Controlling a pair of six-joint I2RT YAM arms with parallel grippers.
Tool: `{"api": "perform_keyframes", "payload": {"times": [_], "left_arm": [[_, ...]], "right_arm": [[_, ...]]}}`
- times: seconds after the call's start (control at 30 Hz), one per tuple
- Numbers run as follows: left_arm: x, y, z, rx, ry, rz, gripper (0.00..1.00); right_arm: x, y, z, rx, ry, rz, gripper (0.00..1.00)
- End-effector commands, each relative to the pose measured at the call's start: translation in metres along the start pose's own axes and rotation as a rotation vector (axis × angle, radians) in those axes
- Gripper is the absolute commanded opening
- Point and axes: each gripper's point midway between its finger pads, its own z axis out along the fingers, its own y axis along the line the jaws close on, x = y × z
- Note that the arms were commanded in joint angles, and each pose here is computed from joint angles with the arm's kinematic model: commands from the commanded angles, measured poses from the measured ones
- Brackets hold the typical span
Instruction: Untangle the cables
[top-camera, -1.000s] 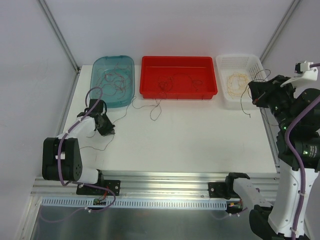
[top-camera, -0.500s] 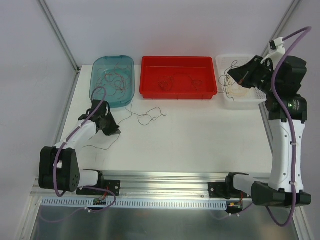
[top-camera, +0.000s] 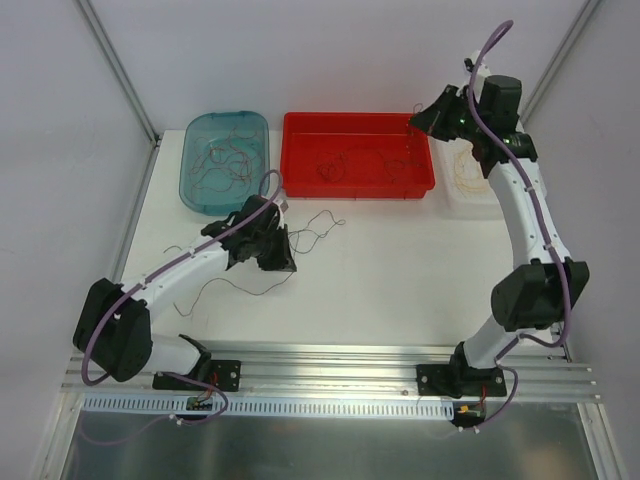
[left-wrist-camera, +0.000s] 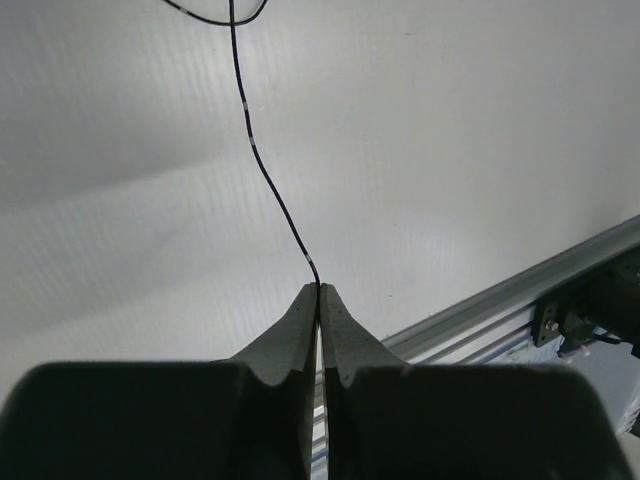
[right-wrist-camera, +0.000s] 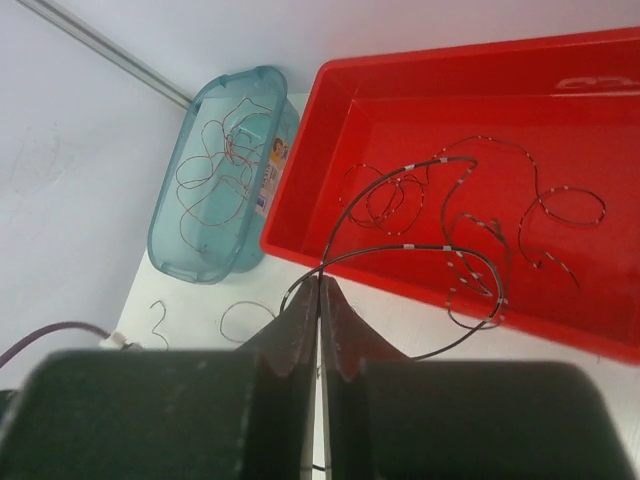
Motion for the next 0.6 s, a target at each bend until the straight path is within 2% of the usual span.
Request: {"api": "perform_keyframes", "payload": {"times": [0.0, 0.13, 0.17, 0.23, 0.27, 0.4, 0.43, 0.5, 0.57], "left_arm": [[-0.014, -0.035, -0.008, 0.076, -0.023, 0.078, 0.00], [-0.014, -0.050, -0.009, 0.106, -0.016, 0.126, 0.00], [-0.013, -0.050, -0.010, 0.107, -0.017, 0.132, 0.00], [-0.015, -0.054, -0.014, 0.122, -0.027, 0.144, 0.00], [-0.017, -0.056, -0.017, 0.131, -0.035, 0.153, 0.00], [-0.030, -0.072, -0.039, 0.179, -0.099, 0.207, 0.00], [-0.034, -0.077, -0.048, 0.199, -0.124, 0.235, 0.00], [-0.047, -0.090, -0.066, 0.229, -0.178, 0.271, 0.00], [-0.057, -0.100, -0.086, 0.255, -0.234, 0.322, 0.00]], "right_arm": [[-0.034, 0.016, 0.029, -0.070, -0.105, -0.076, 0.01], [-0.024, 0.002, 0.080, -0.064, -0.072, -0.088, 0.01], [-0.016, -0.007, 0.091, -0.055, -0.053, -0.077, 0.05], [0.005, -0.023, 0.111, -0.046, 0.003, -0.046, 0.24], [0.016, -0.029, 0.113, -0.036, 0.037, -0.034, 0.40], [0.050, -0.037, 0.095, -0.016, 0.107, -0.043, 0.56], [0.042, -0.028, 0.077, -0.008, 0.084, -0.080, 0.57], [0.058, -0.032, 0.057, 0.029, 0.114, -0.087, 0.64], [0.056, -0.024, 0.025, 0.063, 0.101, -0.119, 0.70]]}}
